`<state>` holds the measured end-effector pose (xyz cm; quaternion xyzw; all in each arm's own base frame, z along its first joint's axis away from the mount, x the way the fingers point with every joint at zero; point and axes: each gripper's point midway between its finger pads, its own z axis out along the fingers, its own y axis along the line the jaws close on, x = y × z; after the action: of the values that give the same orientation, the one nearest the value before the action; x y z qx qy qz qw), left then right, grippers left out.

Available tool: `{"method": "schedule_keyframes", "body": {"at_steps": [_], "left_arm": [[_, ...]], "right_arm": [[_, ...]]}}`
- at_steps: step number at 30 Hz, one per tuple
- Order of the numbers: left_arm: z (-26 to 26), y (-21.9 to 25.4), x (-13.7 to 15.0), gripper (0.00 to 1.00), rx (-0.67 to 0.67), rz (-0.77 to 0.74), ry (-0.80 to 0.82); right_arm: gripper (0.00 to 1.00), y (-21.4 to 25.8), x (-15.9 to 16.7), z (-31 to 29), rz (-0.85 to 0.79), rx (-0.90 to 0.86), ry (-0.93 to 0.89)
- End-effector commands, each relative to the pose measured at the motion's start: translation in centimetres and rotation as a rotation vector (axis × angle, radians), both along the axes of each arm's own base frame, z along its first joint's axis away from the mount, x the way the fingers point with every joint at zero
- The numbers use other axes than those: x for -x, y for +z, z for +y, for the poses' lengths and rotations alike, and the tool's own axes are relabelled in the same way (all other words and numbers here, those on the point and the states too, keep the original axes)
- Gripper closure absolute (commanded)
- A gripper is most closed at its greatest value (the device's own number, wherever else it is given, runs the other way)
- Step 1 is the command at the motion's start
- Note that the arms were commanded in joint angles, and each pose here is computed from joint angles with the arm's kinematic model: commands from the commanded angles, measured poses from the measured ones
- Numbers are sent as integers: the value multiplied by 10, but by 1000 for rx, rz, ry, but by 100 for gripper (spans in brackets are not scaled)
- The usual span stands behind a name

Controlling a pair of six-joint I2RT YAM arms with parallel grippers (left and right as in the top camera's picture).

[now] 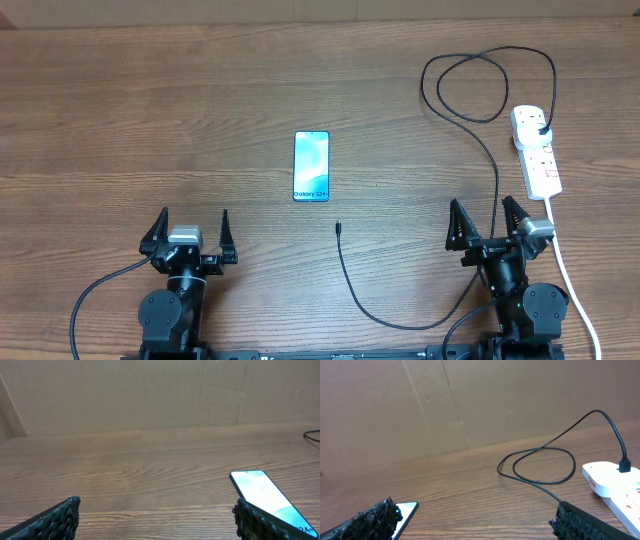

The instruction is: Plug charger to phone and switch on socket

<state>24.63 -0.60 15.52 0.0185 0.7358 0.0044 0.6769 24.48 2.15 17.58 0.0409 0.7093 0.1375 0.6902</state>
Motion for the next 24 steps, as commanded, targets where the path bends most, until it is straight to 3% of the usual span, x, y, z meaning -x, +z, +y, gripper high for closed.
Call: {"method": "schedule_keyframes", "body": {"at_steps": [1, 24], "left_arm": [[-1, 1, 0, 0, -15, -6, -7], [1, 1, 0, 0, -16, -7, 5]], "right_arm": [[0, -3, 0, 1, 0, 1, 4], [0, -3, 0, 1, 0, 1, 4]]}}
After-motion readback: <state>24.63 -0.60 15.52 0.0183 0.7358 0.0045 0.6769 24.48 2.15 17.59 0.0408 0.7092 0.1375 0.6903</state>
